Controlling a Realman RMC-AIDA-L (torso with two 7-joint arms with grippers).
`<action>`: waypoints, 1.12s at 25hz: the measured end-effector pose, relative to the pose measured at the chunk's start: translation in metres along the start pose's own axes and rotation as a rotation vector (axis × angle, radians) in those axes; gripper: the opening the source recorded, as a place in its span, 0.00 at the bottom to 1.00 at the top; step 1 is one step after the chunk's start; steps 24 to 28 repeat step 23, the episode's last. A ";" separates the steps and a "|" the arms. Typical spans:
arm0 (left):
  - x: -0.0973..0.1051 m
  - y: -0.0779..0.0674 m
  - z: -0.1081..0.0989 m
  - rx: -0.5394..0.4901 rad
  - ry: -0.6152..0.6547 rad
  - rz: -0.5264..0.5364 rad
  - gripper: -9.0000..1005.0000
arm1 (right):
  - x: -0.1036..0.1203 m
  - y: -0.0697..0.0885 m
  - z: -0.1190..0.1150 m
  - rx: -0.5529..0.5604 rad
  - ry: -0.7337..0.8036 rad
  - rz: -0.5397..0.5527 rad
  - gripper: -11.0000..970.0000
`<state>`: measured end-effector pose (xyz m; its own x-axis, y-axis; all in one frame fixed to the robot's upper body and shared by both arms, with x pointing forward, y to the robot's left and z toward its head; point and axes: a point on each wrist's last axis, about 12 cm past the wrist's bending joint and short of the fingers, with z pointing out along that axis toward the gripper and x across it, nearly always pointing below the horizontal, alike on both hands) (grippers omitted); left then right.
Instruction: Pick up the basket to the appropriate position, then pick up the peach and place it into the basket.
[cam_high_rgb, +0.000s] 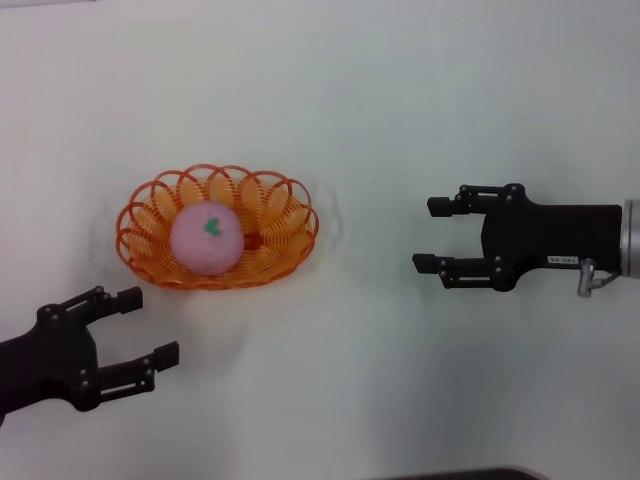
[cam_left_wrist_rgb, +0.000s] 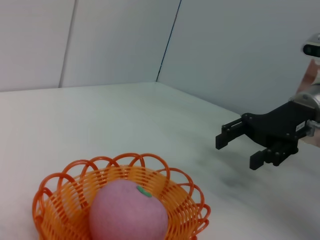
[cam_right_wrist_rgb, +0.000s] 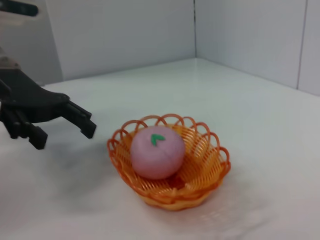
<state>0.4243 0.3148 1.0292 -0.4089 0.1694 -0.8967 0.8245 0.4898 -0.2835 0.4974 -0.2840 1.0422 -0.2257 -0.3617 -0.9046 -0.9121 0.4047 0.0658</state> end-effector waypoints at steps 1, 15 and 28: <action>0.000 0.000 0.000 0.000 0.000 0.000 0.87 | 0.000 0.000 0.001 0.002 0.002 0.001 0.79; 0.002 -0.001 -0.001 -0.002 0.002 -0.004 0.87 | 0.000 -0.001 0.003 0.001 0.005 0.001 0.79; 0.002 -0.001 -0.001 -0.003 0.003 -0.004 0.87 | -0.001 -0.001 0.004 -0.001 0.005 -0.001 0.79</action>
